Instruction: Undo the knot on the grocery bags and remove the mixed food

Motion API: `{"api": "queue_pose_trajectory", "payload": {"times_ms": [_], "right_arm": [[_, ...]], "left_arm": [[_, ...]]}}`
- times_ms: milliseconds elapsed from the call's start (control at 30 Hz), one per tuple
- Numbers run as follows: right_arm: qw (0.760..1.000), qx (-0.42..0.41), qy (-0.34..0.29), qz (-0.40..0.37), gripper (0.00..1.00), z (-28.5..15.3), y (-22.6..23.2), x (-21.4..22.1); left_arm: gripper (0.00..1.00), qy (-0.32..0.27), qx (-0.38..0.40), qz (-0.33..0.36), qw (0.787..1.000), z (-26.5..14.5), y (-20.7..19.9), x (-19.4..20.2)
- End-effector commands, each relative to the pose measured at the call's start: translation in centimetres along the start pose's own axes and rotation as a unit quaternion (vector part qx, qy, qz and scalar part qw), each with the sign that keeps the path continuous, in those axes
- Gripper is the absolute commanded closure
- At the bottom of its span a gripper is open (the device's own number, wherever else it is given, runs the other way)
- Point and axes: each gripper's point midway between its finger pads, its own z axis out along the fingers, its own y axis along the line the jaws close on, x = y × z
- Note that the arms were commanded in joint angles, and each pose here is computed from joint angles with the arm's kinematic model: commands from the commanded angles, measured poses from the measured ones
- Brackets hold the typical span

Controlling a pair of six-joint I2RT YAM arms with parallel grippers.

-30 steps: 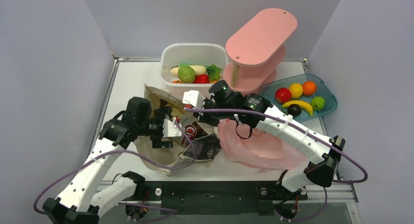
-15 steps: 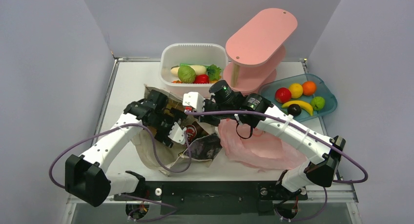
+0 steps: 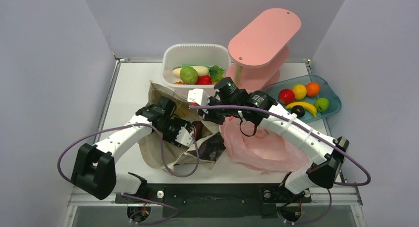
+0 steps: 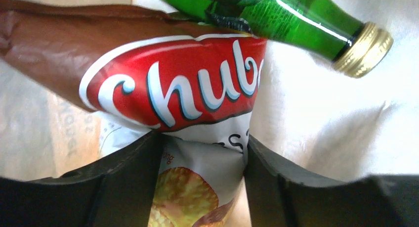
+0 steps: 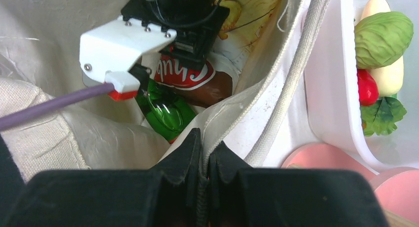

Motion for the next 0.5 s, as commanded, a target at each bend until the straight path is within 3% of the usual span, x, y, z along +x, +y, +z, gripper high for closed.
{"api": "queue_pose_trajectory", "payload": {"times_ms": [0,133,333,467], "right_arm": [[0.999,0.016,-0.037,-0.006,1.00,-1.4,-1.3,-2.1],[0.998,0.018,-0.048,0.022,1.00,-1.7,-2.1,-2.2],[0.997,0.013,-0.060,0.039,1.00,-1.8,-2.4,-2.4],[0.997,0.013,-0.060,0.040,1.00,-1.8,-2.4,-2.4]], "left_arm": [[0.48,0.006,-0.033,-0.053,0.998,-3.5,0.1,0.1],[0.53,0.006,-0.055,-0.100,0.993,-5.8,-0.3,-1.0],[0.56,0.009,-0.060,-0.138,0.989,-6.1,-0.6,-1.1],[0.57,0.005,-0.077,-0.138,0.987,-8.2,0.3,-2.1]]}}
